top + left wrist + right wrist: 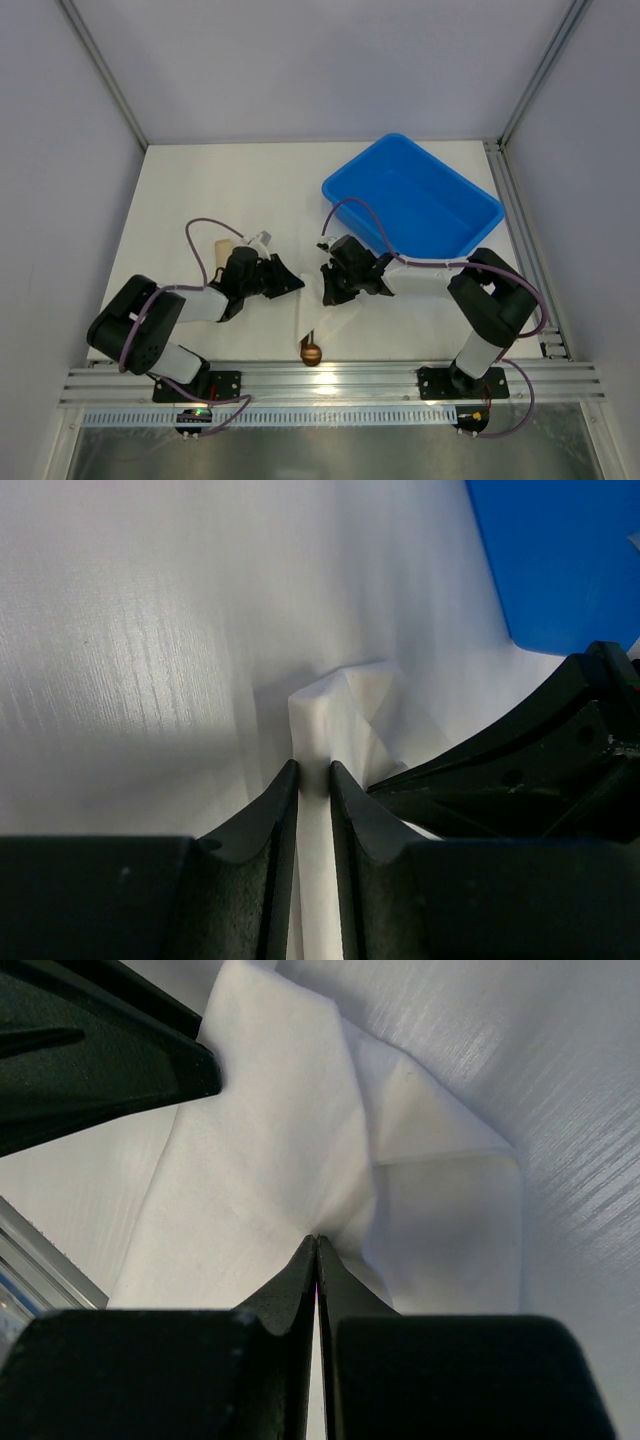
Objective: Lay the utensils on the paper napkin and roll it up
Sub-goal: Roll the napkin at the center of the board.
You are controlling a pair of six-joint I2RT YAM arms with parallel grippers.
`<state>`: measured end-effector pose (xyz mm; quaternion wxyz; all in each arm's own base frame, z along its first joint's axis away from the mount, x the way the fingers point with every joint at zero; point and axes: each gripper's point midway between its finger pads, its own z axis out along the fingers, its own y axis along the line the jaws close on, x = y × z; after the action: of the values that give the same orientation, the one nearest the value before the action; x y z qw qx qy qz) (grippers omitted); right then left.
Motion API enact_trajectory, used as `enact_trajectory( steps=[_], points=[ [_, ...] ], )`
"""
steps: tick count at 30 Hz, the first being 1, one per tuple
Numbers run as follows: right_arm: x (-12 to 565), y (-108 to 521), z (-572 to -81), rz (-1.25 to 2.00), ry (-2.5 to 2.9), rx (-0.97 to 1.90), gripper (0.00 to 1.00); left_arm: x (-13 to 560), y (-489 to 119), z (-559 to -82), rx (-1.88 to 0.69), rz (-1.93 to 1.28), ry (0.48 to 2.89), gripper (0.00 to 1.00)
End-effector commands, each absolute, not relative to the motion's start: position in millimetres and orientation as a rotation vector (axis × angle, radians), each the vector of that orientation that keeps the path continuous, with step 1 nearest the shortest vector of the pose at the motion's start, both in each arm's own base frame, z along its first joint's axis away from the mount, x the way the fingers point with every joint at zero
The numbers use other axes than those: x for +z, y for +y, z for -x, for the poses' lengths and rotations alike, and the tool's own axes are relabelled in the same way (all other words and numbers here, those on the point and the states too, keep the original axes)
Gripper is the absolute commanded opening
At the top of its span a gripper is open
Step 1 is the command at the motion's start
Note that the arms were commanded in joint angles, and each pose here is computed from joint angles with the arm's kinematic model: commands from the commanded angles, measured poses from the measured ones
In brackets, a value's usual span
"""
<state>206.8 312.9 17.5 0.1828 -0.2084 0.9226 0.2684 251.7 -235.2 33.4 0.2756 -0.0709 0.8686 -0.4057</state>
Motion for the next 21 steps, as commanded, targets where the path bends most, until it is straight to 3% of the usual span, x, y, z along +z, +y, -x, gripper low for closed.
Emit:
enact_trajectory(
  steps=[1,3,6,10,21],
  points=[
    [13,313,-213,0.606,2.594,0.709,0.04,43,-237,-253,-1.124,0.173,2.298,0.2],
    [13,314,-213,0.606,2.593,0.711,0.04,42,-238,-252,-1.132,0.177,2.304,0.22],
    [14,314,-213,0.605,2.592,0.712,0.04,40,-237,-251,-1.126,0.188,2.304,0.37],
    [14,314,-213,0.607,2.593,0.71,0.04,36,-232,-246,-1.105,0.201,2.316,0.43],
    [12,315,-213,0.607,2.597,0.711,0.04,40,-230,-236,-1.119,0.196,2.316,0.31]
  ],
)
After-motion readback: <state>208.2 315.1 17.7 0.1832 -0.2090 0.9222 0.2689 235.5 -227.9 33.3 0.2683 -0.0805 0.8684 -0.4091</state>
